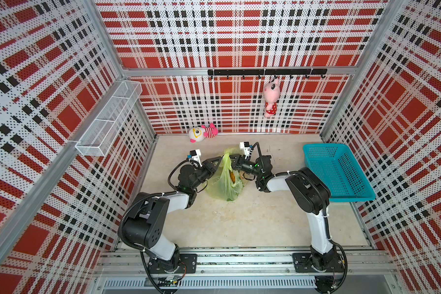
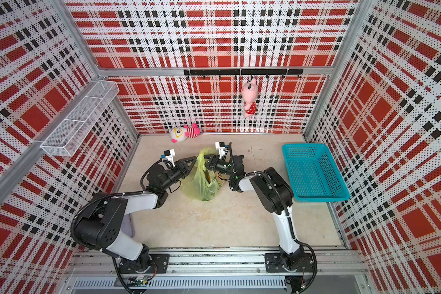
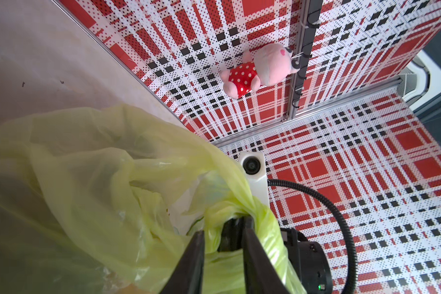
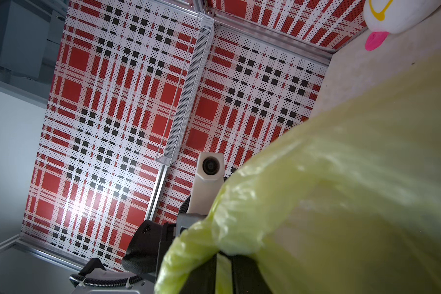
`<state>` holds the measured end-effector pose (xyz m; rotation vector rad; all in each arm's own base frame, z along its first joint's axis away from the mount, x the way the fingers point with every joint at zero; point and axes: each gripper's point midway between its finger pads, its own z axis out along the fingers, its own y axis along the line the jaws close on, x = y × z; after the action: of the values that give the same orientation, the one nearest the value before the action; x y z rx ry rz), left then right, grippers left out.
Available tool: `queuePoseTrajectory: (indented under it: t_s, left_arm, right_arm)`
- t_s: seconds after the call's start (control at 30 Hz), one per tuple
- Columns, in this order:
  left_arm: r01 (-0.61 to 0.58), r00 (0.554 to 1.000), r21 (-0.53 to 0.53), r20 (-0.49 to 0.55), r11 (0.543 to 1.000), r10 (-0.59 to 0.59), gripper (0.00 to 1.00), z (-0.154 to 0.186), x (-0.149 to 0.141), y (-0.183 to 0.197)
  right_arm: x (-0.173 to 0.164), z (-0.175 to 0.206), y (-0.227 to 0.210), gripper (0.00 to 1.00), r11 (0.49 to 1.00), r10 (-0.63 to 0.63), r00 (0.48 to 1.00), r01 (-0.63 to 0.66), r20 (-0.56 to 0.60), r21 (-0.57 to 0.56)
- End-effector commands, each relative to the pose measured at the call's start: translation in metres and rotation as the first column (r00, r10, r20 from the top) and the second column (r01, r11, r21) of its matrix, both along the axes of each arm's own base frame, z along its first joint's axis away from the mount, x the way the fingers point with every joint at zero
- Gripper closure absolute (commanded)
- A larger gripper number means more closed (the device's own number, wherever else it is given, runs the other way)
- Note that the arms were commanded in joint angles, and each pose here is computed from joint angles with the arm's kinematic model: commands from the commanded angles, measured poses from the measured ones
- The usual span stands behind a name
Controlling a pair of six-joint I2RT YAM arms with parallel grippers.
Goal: Place the pineapple into a plastic bag & tie a knot
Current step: Tie the plastic bag at the center of the board.
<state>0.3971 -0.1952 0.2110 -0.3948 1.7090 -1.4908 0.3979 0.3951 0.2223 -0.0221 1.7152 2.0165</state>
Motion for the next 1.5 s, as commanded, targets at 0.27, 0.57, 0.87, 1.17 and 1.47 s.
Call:
queuePoseTrajectory:
  t_s: [0.27,0.57,0.87,1.17,1.47]
  left_arm:
    - [-0.001,1.0,-0.1,0.013,0.995,0.003,0.7,0.003,0.006,0.004]
    - [0.041,0.999,-0.125,0.033,0.991,-0.038,0.62,0.007,0.007,-0.005]
    - [0.092,0.994,-0.141,0.068,0.986,-0.083,0.7,0.019,0.007,-0.014]
    - [0.12,0.99,-0.186,0.099,0.975,-0.103,0.86,0.027,0.004,-0.016]
    - [0.068,0.992,-0.175,0.115,0.982,-0.048,1.0,0.03,0.005,0.002]
  right_arm:
    - [-0.011,0.009,0.004,0.85,0.999,0.035,0.999,-0.036,0.034,0.036]
    - [-0.011,0.009,0.004,0.85,0.999,0.037,0.999,-0.038,0.031,0.037]
    - [-0.01,0.012,0.004,0.85,0.998,0.041,0.999,-0.043,0.028,0.051]
    - [-0.011,0.012,0.004,0.85,0.997,0.046,0.999,-0.048,0.026,0.059]
    - [-0.007,0.007,-0.005,0.85,0.999,0.011,1.0,-0.012,0.026,0.036]
